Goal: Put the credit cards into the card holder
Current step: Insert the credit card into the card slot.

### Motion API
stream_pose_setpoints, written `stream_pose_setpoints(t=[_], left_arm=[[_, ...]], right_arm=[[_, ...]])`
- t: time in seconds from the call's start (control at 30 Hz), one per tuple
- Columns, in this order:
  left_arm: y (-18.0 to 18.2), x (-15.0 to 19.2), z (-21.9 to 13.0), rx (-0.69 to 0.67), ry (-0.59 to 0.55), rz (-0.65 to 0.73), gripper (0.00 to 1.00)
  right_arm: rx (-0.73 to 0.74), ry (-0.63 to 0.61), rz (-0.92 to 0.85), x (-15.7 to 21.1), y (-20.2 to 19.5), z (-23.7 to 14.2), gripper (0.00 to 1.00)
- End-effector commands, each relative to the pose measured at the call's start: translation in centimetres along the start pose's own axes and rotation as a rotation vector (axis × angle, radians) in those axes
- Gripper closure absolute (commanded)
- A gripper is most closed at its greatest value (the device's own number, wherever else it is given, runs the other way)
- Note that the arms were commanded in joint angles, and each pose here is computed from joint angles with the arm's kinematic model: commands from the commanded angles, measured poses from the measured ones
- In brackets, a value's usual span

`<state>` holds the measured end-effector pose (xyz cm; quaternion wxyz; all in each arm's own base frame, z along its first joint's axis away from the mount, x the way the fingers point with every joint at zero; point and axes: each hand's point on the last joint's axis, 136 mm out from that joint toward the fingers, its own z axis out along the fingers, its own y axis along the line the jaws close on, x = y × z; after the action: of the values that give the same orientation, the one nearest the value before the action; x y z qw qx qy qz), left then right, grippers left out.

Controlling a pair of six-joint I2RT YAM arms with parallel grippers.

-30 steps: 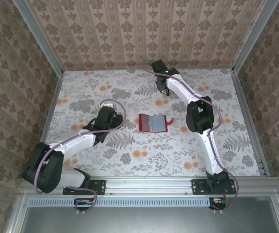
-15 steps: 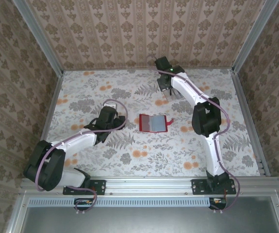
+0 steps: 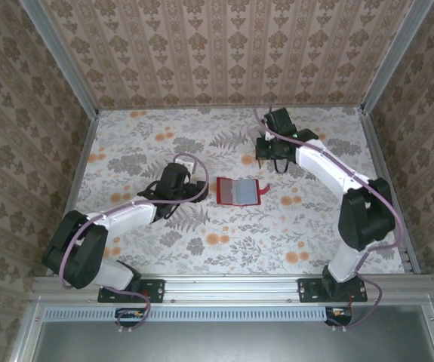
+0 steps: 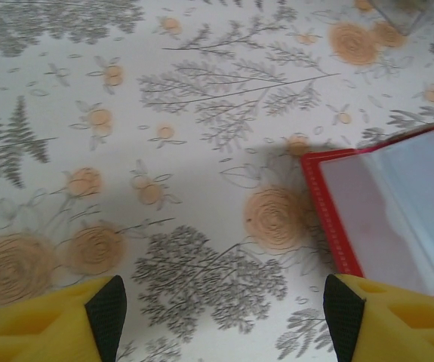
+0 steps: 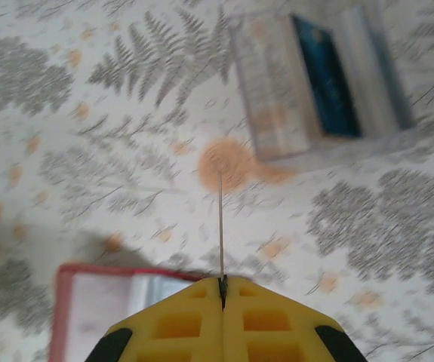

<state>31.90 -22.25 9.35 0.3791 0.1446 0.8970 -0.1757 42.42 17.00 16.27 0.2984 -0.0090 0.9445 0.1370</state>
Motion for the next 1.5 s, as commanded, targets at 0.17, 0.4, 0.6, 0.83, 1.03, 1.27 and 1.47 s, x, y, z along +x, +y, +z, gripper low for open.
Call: stream_pose_setpoints(t=[0.17,0.4,0.6,0.83,1.03,1.27,1.47], left_arm=[[-3.7,-0.3,2.2,0.145,0.021,0.020,0.30],[-5.2,0.3,2.9,0.238,0.037,-0.023,0.46],[-5.0,1.0,3.8,0.260,0.069,-0.075,0.61],[-5.3,1.9,5.1,0.275,0.119,-0.108,0.78],[-4.9,2.1,5.3,0.258,0.129,-0.114,0.80],[-4.3,2.6,5.9,0.225,0.163,-0.120,0.83],[-3.4,3.3,6.6,0.181,0.197,-0.132,0.87]], right_arm=[[-0.521,0.099,0.170,5.5,6.3,0.7,1.00],[-0.584,0.186,0.275,8.8,5.0,3.2,1.00],[-0.567,0.219,0.315,10.7,3.4,4.5,1.00],[-0.551,0.217,0.340,11.3,1.9,5.7,1.00],[-0.563,0.231,0.346,12.2,1.5,6.5,1.00],[-0.592,0.235,0.354,12.6,1.6,7.8,1.00],[-0.640,0.208,0.351,12.4,2.1,7.7,1.00]])
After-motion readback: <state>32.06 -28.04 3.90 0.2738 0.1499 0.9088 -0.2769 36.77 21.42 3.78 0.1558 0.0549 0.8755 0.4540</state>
